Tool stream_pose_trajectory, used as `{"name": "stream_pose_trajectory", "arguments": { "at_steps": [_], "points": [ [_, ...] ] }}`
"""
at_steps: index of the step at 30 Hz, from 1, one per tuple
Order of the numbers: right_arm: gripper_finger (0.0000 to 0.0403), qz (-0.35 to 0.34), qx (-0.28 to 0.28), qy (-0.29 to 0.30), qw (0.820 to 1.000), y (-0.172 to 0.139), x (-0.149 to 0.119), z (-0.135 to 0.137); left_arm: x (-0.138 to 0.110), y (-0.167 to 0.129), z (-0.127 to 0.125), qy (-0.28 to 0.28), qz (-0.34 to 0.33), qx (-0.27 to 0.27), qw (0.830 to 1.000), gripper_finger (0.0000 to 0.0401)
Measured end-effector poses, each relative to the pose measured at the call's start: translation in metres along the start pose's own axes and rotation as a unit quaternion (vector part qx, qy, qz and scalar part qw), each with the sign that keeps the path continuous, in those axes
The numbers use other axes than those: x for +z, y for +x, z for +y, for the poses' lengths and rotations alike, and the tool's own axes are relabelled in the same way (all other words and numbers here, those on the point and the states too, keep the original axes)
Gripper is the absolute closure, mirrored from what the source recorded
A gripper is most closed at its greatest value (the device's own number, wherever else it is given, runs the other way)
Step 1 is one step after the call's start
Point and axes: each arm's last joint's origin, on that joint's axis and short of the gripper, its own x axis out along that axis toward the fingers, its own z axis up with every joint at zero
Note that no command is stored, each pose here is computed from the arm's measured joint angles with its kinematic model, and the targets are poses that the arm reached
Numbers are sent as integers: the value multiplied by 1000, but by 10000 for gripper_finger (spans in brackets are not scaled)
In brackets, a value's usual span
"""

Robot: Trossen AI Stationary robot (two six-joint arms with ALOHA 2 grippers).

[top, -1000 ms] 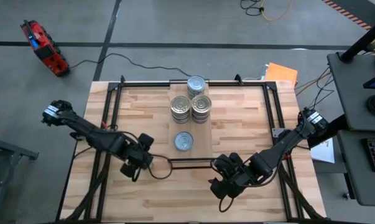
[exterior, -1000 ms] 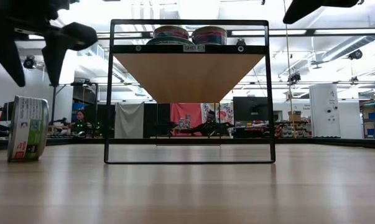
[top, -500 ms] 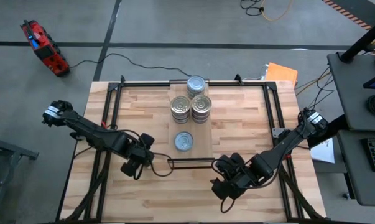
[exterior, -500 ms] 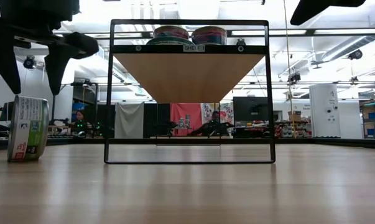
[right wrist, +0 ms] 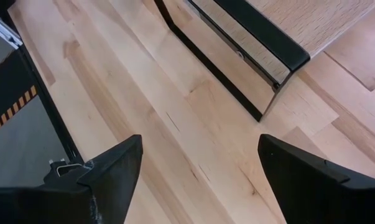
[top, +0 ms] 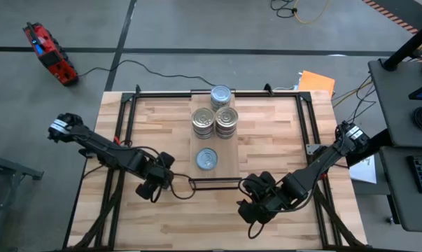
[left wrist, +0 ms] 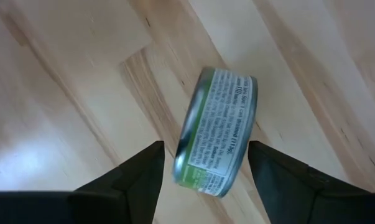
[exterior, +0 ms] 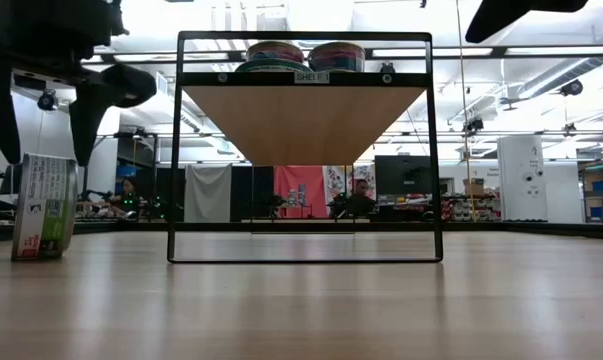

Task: Stack canned seafood by type on shelf
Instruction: Stack the green tuna can on top of the green tuna can on the shelf

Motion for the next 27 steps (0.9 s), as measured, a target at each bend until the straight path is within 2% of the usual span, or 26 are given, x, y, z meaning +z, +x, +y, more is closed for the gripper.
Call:
{"name": "stream_pose_trajectory", "arguments": {
  "at_steps": [13, 15, 18, 22, 25, 27],
  "points": [
    [78, -2, 1, 5, 1000, -2, -4, 1, 14, 30, 1, 6, 33, -4, 999, 202],
    [79, 0, 0, 5, 1000, -2, -5, 1, 17, 27, 1, -2, 24, -5, 1000, 224],
    [85, 0, 1, 4, 1000, -3, -6, 1, 18, 17, 2, -8, 6, -2, 1000, 281],
    [93, 0, 1, -1, 1000, -3, -6, 1, 15, 7, 2, -27, 10, -3, 1000, 279],
    [97, 0, 1, -7, 1000, -3, -5, 1, 12, -1, 2, -70, 36, -5, 997, 279],
    [96, -1, 2, -13, 1000, -4, -5, 1, 14, -15, 4, -96, 25, -4, 995, 279]
  ]
}}
